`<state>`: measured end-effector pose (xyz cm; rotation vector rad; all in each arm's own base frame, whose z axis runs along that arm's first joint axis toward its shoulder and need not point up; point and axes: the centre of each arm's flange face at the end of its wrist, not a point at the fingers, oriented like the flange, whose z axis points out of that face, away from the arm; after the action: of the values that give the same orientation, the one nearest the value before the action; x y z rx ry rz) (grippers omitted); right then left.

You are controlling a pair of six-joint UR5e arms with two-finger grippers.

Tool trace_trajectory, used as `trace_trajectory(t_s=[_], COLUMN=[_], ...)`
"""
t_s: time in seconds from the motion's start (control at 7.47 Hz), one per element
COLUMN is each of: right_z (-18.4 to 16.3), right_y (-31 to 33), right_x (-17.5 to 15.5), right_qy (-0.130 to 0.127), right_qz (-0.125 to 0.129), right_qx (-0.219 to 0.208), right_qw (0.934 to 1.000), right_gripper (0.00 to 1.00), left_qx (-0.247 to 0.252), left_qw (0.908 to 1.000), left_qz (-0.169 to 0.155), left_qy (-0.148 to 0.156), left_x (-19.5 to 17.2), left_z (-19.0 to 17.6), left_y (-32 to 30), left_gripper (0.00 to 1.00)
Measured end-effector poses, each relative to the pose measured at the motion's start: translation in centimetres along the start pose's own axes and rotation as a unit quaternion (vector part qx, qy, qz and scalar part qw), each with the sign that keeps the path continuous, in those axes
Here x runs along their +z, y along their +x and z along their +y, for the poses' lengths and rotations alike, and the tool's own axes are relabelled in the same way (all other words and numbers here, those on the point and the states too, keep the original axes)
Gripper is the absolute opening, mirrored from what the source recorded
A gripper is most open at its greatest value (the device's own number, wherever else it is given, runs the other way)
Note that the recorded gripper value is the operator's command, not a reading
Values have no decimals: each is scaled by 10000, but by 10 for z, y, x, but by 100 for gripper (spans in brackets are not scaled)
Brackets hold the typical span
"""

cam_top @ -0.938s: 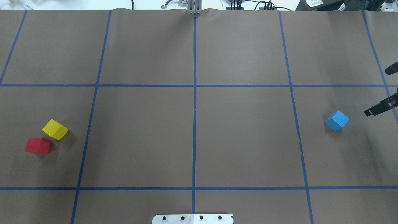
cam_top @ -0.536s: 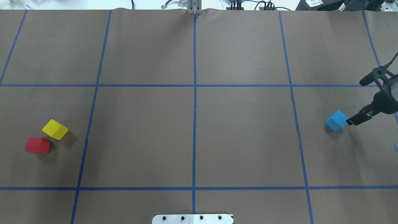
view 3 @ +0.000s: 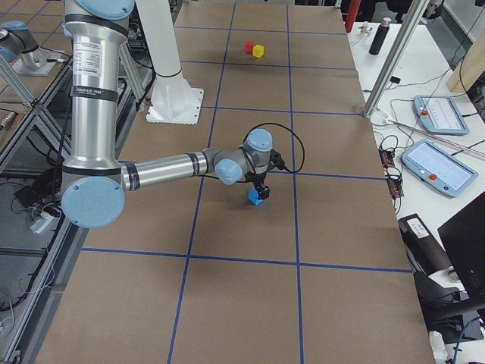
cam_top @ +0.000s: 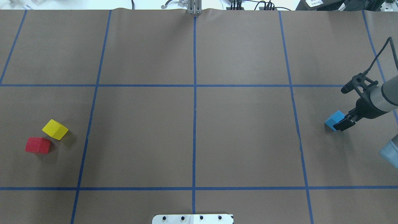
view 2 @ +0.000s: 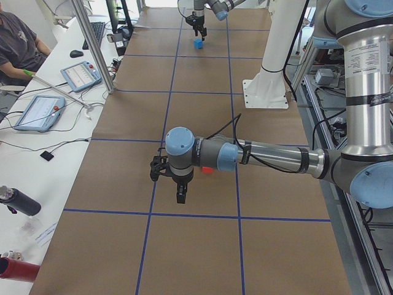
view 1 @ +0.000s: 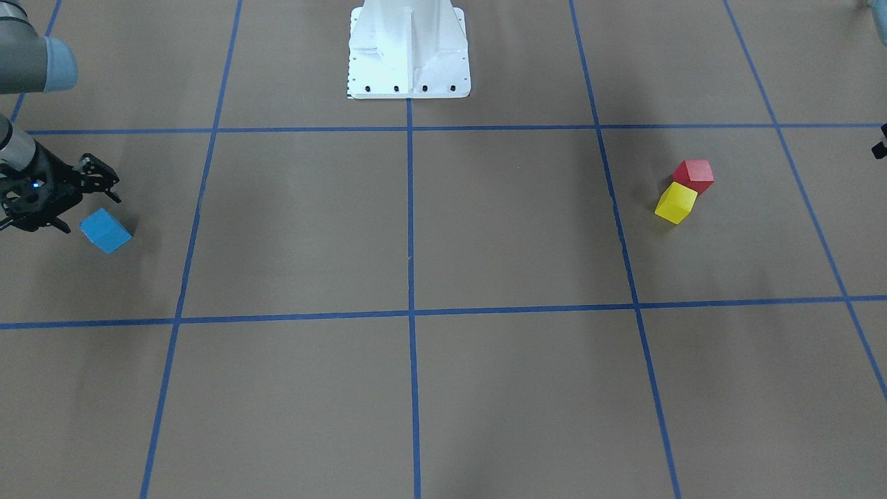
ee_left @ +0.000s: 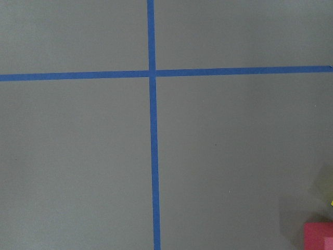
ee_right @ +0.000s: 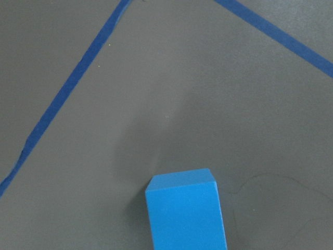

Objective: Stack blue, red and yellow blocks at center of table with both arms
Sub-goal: 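Lower the right gripper onto the blue cube and close it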

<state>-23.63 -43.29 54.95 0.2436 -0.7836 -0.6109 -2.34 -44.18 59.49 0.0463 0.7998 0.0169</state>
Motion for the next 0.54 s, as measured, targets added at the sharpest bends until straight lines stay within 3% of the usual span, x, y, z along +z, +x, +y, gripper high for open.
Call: trace_trajectory(t_s=[0.54], right_z=[-3], right_y=[-1], right_x=[12], right_qy=[-71], right_qz=[93], right_qx=[-264], right_qw=[9996], right_gripper=[81], left_qx=[3], left_qw=[10000], left_qz=[-7], left_qy=[4], left_x=[0], left_z=[0], left_y=[0], left_gripper=[100])
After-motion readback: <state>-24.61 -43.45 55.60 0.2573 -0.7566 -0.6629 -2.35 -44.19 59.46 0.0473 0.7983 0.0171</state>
